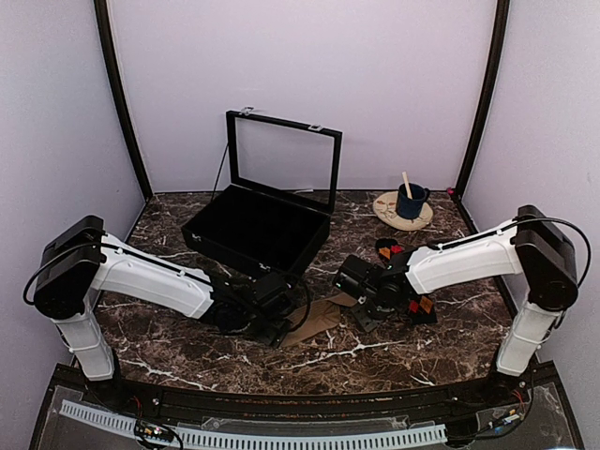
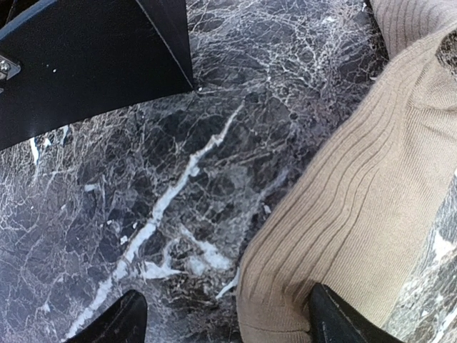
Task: Roll the socks
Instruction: Place the sock at the center of the board, then fold the sock at the center of the board.
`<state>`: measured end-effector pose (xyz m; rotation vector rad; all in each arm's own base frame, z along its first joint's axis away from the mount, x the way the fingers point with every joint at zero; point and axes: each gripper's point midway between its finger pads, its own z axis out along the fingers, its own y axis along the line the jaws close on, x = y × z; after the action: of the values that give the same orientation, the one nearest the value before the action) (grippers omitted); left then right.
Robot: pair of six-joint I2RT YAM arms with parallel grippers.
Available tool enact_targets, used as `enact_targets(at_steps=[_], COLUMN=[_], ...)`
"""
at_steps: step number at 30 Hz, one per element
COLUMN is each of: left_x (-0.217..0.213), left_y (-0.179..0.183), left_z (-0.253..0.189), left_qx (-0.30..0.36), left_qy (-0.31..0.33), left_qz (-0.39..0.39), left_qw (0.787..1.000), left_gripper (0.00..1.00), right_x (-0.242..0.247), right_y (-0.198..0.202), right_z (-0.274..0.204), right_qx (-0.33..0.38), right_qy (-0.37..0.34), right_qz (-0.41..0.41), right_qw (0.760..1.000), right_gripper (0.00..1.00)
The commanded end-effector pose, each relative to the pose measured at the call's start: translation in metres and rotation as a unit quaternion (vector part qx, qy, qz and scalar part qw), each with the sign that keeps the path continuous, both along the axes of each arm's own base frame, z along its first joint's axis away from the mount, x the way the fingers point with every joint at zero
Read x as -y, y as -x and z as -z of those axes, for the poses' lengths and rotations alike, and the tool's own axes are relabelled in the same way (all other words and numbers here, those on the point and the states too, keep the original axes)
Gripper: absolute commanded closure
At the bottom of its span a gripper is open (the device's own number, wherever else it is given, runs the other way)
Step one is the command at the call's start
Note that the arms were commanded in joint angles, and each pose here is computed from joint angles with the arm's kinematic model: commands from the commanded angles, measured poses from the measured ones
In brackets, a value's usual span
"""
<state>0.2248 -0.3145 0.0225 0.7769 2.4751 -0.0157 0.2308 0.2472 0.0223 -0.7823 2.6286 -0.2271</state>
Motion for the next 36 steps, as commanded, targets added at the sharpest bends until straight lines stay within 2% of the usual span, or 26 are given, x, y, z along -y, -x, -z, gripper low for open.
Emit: enact_targets(at_steps=[1, 4, 8, 11, 17, 22, 29, 36], left_x=[-0.041, -0.044, -0.046, -0.047, -0.047, -0.047, -0.045, -0.039], left_y=[0.015, 0.015, 0.016, 0.016, 0.013, 0.007, 0.003, -0.004], left_z=[0.025, 0.025, 0.024, 0.023, 0.019, 0.016, 0.014, 0.004], left_qx=[-0.043, -0.044, -0.045, -0.042, -0.032, -0.015, -0.003, 0.018], left_qy=[-0.087, -0.088, -0.089, -0.087, -0.088, -0.092, -0.086, -0.082], left_qz=[0.006, 0.004, 0.002, 0.000, 0.003, 0.007, 0.007, 0.012], left_qw=[0.995, 0.995, 0.995, 0.995, 0.996, 0.996, 0.996, 0.996], left_gripper=[0.19, 0.19, 0.19, 0.20, 0.19, 0.19, 0.20, 0.20], right_x=[0.006, 0.008, 0.008, 0.004, -0.013, -0.026, -0.030, -0.017], right_y=[-0.006, -0.008, -0.008, -0.006, 0.002, 0.019, 0.053, 0.084], right_z=[0.003, 0.004, 0.002, -0.006, -0.040, -0.063, -0.076, -0.075], right_qx=[0.024, 0.028, 0.026, 0.021, -0.018, -0.097, -0.201, -0.268], right_qy=[0.025, 0.028, 0.029, 0.019, -0.011, -0.042, -0.071, -0.077], right_qz=[-0.002, -0.002, -0.007, -0.013, -0.036, -0.040, -0.035, -0.009], right_qw=[0.999, 0.999, 0.999, 1.000, 0.999, 0.994, 0.976, 0.960], right_gripper=[0.70, 0.76, 0.92, 1.00, 1.00, 1.00, 1.00, 1.00])
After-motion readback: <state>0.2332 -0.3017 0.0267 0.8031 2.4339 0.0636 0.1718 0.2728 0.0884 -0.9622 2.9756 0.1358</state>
